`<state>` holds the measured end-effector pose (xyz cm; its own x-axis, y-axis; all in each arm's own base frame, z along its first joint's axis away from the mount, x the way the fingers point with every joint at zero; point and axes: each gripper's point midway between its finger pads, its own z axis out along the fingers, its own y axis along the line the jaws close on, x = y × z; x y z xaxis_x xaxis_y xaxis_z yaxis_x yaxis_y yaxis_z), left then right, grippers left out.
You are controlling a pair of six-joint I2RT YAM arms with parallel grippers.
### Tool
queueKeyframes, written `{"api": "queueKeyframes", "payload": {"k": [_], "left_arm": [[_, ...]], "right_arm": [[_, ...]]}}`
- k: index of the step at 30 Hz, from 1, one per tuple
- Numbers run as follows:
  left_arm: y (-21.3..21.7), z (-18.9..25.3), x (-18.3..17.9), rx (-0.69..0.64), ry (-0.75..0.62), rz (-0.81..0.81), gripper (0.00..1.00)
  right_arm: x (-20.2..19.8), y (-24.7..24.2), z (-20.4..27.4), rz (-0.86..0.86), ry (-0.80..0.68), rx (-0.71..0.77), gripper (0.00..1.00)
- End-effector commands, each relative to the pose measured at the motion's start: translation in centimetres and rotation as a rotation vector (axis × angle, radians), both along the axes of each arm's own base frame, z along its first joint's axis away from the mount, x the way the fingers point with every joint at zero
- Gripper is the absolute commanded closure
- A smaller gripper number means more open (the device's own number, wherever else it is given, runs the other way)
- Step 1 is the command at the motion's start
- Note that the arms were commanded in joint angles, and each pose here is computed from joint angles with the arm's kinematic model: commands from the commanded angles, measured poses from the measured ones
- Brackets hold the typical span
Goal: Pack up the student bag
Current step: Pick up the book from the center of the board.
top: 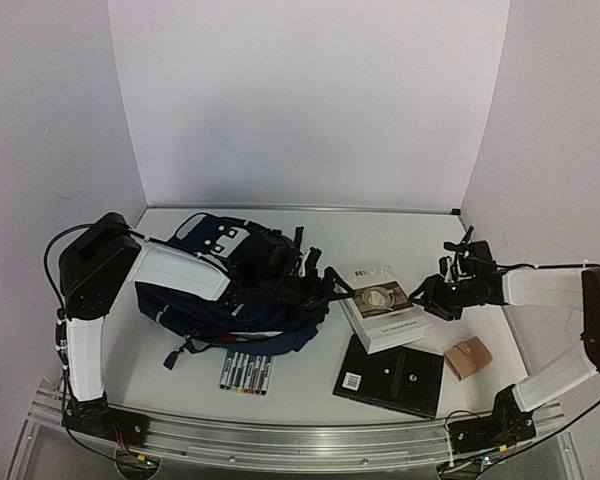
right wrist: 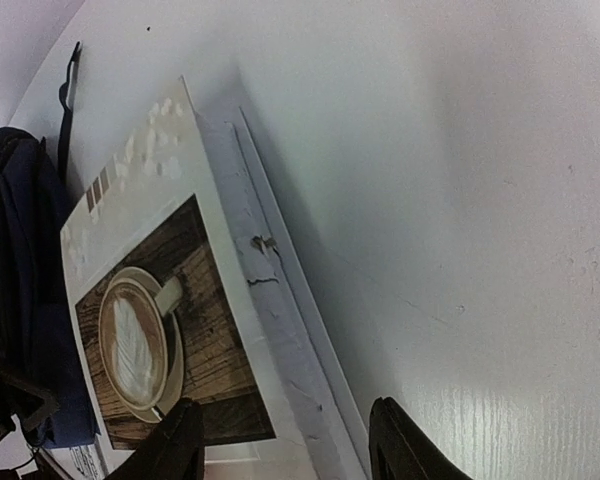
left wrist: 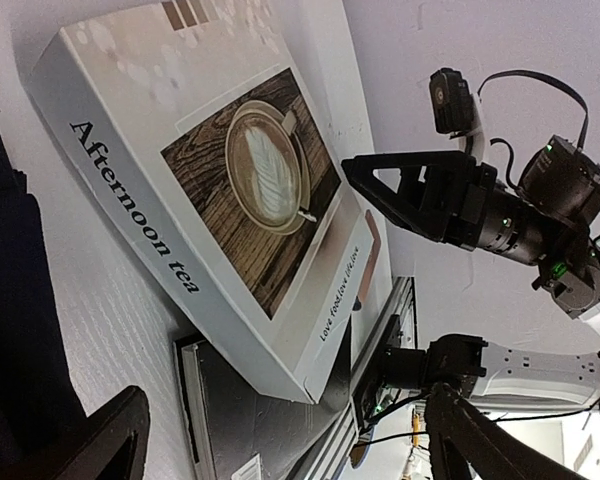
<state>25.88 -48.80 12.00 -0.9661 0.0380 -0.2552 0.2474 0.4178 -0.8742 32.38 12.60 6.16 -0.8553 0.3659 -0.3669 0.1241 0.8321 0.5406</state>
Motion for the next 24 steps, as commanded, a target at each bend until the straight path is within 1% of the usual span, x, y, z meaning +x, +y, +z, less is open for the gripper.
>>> {"api": "queueKeyframes", "payload": {"k": [1,9,13,14,15,21,23,24], "left_arm": [[-2.0,2.2,0.0,-0.075,0.02,-0.015,0.05],[-3.2,-0.3,-0.3,-0.061,0.072,-0.048,0.06],[-3.6,-0.9,-0.4,-0.061,0.083,-0.06,0.06],[-3.6,-0.8,-0.4,-0.063,0.08,-0.06,0.06],[-3.5,-0.7,-0.4,-0.062,0.074,-0.056,0.06],[-2.1,0.5,-0.2,-0.036,0.011,-0.016,0.04],[-1.9,0.5,-0.2,-0.031,0.007,-0.01,0.03],[-1.9,0.4,-0.3,-0.029,0.011,-0.011,0.03]], "right_arm": [[-1.5,0.6,-0.7,0.066,0.018,0.012,0.51],[-2.3,1.5,0.7,0.081,0.006,0.091,0.76],[-2.4,2.1,1.6,0.077,-0.009,0.148,0.95],[-2.3,2.2,1.8,0.068,-0.014,0.164,0.98],[-2.3,2.3,2.1,0.059,-0.021,0.183,1.0],[-1.8,3.5,4.8,0.022,-0.082,0.339,1.0],[-1.6,2.9,4.6,-0.011,-0.087,0.313,1.0],[-1.6,2.3,4.3,-0.033,-0.083,0.279,0.98]]}}
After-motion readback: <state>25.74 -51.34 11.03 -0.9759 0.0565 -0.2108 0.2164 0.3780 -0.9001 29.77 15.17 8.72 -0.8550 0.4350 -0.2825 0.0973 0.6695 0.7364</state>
